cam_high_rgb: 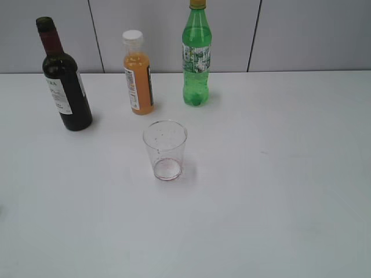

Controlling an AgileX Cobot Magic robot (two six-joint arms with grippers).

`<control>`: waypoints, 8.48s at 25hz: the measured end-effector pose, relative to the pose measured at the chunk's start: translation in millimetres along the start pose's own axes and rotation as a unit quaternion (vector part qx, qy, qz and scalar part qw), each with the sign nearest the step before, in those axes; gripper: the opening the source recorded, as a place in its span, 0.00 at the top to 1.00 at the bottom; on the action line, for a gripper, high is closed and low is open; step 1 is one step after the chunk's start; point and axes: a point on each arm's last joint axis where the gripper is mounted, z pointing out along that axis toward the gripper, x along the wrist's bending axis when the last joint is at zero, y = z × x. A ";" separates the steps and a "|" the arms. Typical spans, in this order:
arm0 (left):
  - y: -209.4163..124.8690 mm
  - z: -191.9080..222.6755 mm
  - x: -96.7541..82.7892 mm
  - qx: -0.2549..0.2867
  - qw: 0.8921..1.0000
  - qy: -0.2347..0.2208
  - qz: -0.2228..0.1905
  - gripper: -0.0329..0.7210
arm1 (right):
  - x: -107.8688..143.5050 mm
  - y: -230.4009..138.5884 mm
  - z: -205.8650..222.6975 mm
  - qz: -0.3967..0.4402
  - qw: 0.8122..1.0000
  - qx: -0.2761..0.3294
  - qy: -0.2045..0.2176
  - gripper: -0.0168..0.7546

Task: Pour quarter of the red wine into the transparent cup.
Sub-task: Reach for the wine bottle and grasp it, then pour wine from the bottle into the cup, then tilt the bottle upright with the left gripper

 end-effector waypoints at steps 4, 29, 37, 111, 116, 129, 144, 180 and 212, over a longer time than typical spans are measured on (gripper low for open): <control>0.0 0.0 0.0 0.000 1.000 0.000 0.000 0.18 | 0.0 0.0 0.0 0.000 1.000 0.000 0.000 0.22; 0.3 0.0 -0.1 -0.002 1.000 0.000 0.002 0.08 | 0.0 0.0 0.0 0.000 1.000 0.000 0.000 0.22; 19.4 1.9 0.0 -0.047 0.999 0.002 0.001 0.07 | 0.0 0.0 0.0 0.000 1.000 0.000 0.000 0.22; 35.2 379.0 54.6 -0.146 0.989 0.034 0.008 0.04 | 0.0 0.0 0.0 -0.001 1.000 0.000 0.000 0.22; 37.6 392.6 56.6 -0.141 0.989 0.037 0.005 0.04 | 0.0 0.0 0.0 -0.001 1.000 0.000 0.000 0.22; 44.8 427.9 60.2 -0.157 0.987 0.035 0.007 0.04 | 0.0 0.0 0.0 -0.001 1.000 0.000 0.000 0.22; 44.7 440.4 57.9 -0.162 0.986 0.043 -0.004 0.10 | 0.0 0.0 0.0 -0.001 1.000 0.000 0.000 0.22; 56.6 350.3 -31.9 -0.093 0.936 0.163 0.298 0.22 | 0.0 0.0 0.0 -0.001 1.000 0.000 0.000 0.22; 59.9 342.9 -30.5 -0.046 0.814 0.248 0.524 0.22 | 0.0 0.0 0.0 -0.001 1.000 0.000 0.000 0.22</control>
